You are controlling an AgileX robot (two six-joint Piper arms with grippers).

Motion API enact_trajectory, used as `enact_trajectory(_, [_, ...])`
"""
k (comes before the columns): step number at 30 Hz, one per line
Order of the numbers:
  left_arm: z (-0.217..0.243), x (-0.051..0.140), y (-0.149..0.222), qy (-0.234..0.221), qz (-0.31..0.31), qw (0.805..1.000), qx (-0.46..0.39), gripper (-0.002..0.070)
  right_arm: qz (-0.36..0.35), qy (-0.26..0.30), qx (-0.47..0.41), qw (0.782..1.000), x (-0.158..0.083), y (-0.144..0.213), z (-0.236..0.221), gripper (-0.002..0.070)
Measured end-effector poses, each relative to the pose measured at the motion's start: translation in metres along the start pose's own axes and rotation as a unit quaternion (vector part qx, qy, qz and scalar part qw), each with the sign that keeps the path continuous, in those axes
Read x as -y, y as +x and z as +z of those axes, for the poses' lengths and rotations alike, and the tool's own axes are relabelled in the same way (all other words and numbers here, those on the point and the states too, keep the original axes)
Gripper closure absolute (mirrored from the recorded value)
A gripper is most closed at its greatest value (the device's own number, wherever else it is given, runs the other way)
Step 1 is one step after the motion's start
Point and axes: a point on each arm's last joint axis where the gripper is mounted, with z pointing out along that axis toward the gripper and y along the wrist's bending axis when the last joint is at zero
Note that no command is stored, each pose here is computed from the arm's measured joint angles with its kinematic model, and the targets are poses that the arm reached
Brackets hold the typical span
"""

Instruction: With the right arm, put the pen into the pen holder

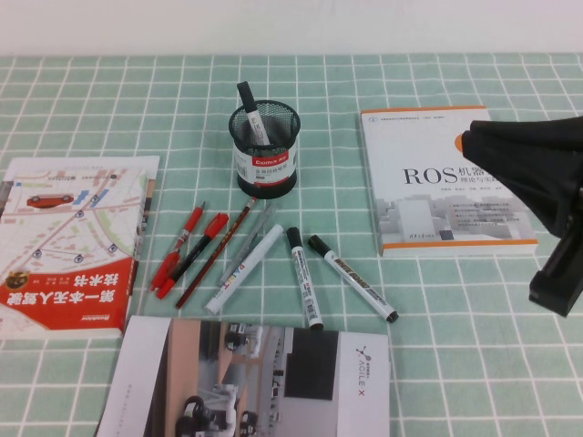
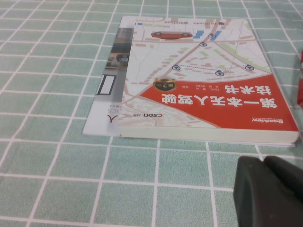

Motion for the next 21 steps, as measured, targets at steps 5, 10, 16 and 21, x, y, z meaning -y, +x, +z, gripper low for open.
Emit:
enact_trajectory(5, [0.0,0.0,0.0,0.0,0.0,1.0,0.0,0.0679,-0.009,0.003,-0.009,1.0,0.001,0.004,0.002,0.0695])
enact_trajectory(10, [0.0,0.0,0.0,0.0,0.0,1.0,0.0,0.0679,0.081,0.111,-0.023,0.99,0.017,0.014,-0.004,0.0695])
enact_trajectory(16, [0.0,0.0,0.0,0.0,0.0,1.0,0.0,0.0679,0.117,0.26,0.008,0.958,0.013,0.032,-0.065,0.0695])
enact_trajectory(21, [0.0,0.0,0.0,0.0,0.0,1.0,0.0,0.0679,0.103,0.306,0.041,0.945,-0.01,0.055,-0.108,0.0695])
